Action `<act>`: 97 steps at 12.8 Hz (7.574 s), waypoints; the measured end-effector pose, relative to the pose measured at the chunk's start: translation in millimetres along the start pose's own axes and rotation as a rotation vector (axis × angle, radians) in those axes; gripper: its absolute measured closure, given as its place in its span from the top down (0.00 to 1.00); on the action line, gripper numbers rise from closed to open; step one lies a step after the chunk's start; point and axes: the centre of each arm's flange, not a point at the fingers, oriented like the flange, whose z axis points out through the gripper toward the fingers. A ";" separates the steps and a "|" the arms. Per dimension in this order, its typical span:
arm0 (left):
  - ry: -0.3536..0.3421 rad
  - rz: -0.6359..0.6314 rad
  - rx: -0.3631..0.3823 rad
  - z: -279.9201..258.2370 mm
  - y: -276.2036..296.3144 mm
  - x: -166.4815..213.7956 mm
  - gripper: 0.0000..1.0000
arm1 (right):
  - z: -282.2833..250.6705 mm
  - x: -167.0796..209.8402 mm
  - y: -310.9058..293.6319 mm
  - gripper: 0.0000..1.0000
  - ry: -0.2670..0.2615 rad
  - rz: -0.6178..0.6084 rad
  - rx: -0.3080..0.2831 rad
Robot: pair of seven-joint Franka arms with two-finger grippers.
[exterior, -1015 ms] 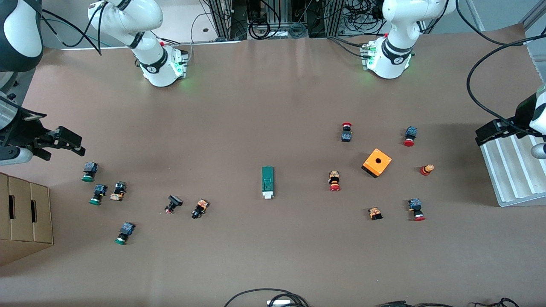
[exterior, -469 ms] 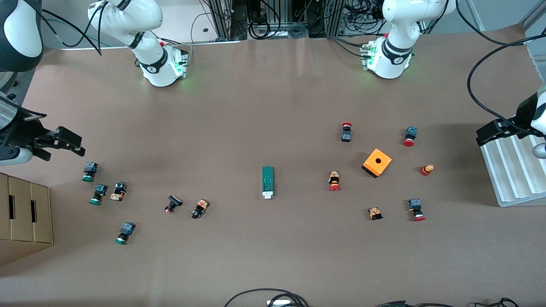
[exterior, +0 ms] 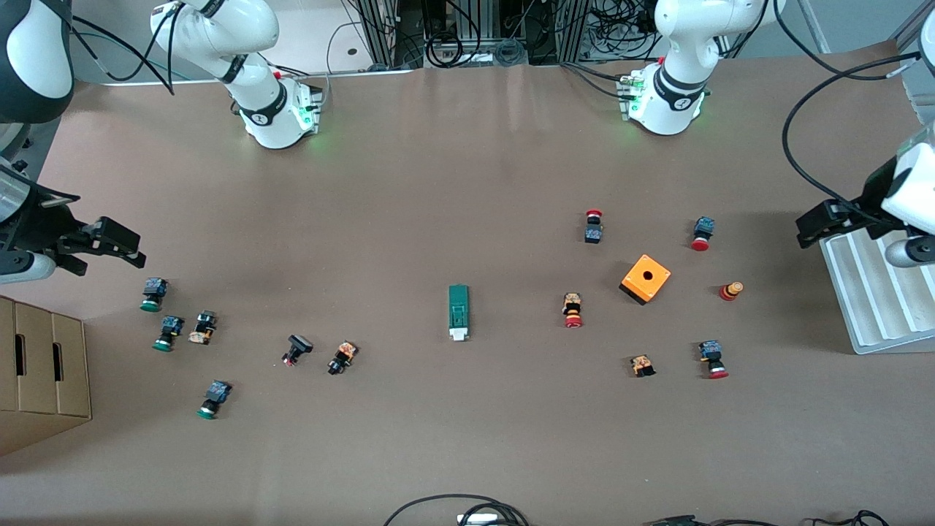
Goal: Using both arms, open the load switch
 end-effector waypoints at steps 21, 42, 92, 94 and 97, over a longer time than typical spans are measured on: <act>0.063 0.119 0.023 -31.9 101.8 -28.4 1.00 | 1.6 0.6 0.6 1.00 -0.002 0.001 0.000; 0.322 -0.160 0.025 -76.4 401.7 -295.1 1.00 | 0.9 0.7 -4.4 1.00 -0.001 -0.008 0.000; 1.335 -0.059 -0.099 517.5 553.1 -314.4 1.00 | 231.0 78.3 -341.1 0.99 -0.204 1.104 -0.046; 1.338 -0.052 -0.094 529.5 551.6 -312.0 1.00 | 245.0 79.0 -345.5 0.99 -0.241 1.173 -0.037; 1.346 -0.057 -0.089 531.9 550.7 -306.3 1.00 | 271.0 77.0 -353.9 0.97 -0.257 1.245 -0.054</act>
